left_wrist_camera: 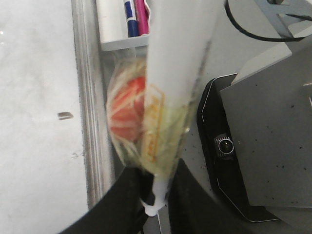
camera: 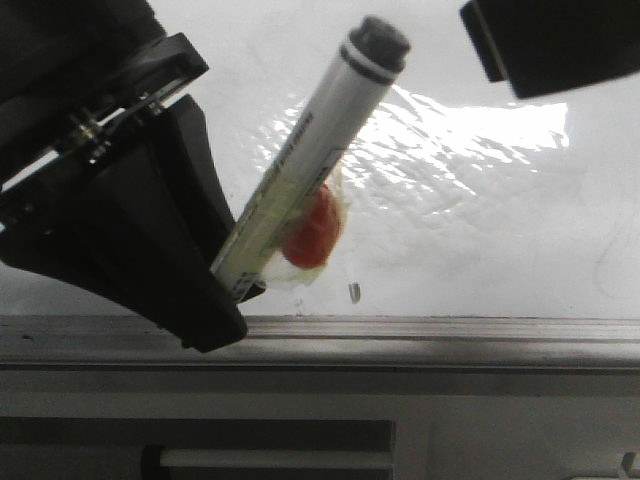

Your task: Write number 9 on whiteboard

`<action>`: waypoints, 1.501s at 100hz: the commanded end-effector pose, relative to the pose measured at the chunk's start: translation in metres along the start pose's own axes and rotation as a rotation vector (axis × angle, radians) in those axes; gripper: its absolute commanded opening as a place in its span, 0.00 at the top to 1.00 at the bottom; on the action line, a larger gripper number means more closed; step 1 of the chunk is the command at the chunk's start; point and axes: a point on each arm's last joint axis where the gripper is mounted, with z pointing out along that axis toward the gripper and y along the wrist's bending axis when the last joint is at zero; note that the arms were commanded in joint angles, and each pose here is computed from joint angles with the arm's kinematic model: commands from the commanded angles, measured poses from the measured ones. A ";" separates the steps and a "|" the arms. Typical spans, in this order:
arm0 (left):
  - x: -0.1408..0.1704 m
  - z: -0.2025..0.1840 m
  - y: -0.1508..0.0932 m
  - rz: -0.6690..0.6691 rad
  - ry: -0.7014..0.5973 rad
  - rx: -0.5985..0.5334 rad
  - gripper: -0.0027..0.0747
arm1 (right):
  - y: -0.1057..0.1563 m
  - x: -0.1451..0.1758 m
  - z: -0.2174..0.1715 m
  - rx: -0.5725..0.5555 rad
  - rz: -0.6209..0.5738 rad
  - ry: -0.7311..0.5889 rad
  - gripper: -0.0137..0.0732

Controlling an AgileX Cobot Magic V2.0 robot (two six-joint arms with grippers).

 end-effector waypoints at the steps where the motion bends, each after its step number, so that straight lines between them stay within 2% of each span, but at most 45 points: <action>1: -0.012 -0.011 0.004 0.019 -0.050 -0.061 0.99 | 0.001 -0.016 0.000 -0.025 -0.023 -0.087 0.41; 25: -0.012 -0.011 0.005 0.044 -0.048 -0.063 0.99 | -0.009 -0.011 0.020 -0.044 -0.015 -0.045 0.40; 52: -0.012 -0.011 0.005 0.044 -0.048 -0.063 0.99 | -0.016 -0.013 0.032 -0.055 0.000 -0.097 0.40; 63: -0.012 -0.011 0.005 0.043 -0.049 -0.063 0.99 | -0.017 -0.012 0.035 -0.059 -0.044 -0.091 0.40; 80: -0.011 -0.011 0.003 0.047 -0.045 -0.045 0.99 | -0.012 -0.014 0.040 -0.087 -0.178 -0.088 0.40; 86: -0.011 -0.011 0.001 0.107 -0.040 -0.024 0.99 | -0.009 -0.014 0.044 -0.099 -0.236 -0.079 0.40; 95: -0.010 -0.011 -0.002 0.181 -0.037 0.003 0.99 | -0.006 -0.013 0.052 -0.102 -0.248 -0.064 0.40; 121: -0.013 -0.011 -0.003 0.160 -0.063 0.013 0.99 | 0.001 -0.010 0.068 -0.103 -0.259 -0.029 0.41; 136: -0.013 -0.011 -0.003 0.157 -0.066 0.013 0.99 | -0.004 -0.008 0.073 -0.067 -0.233 -0.018 0.47; 150: -0.013 -0.011 -0.003 0.157 -0.066 0.013 0.99 | -0.007 -0.009 0.073 -0.033 -0.201 -0.018 0.58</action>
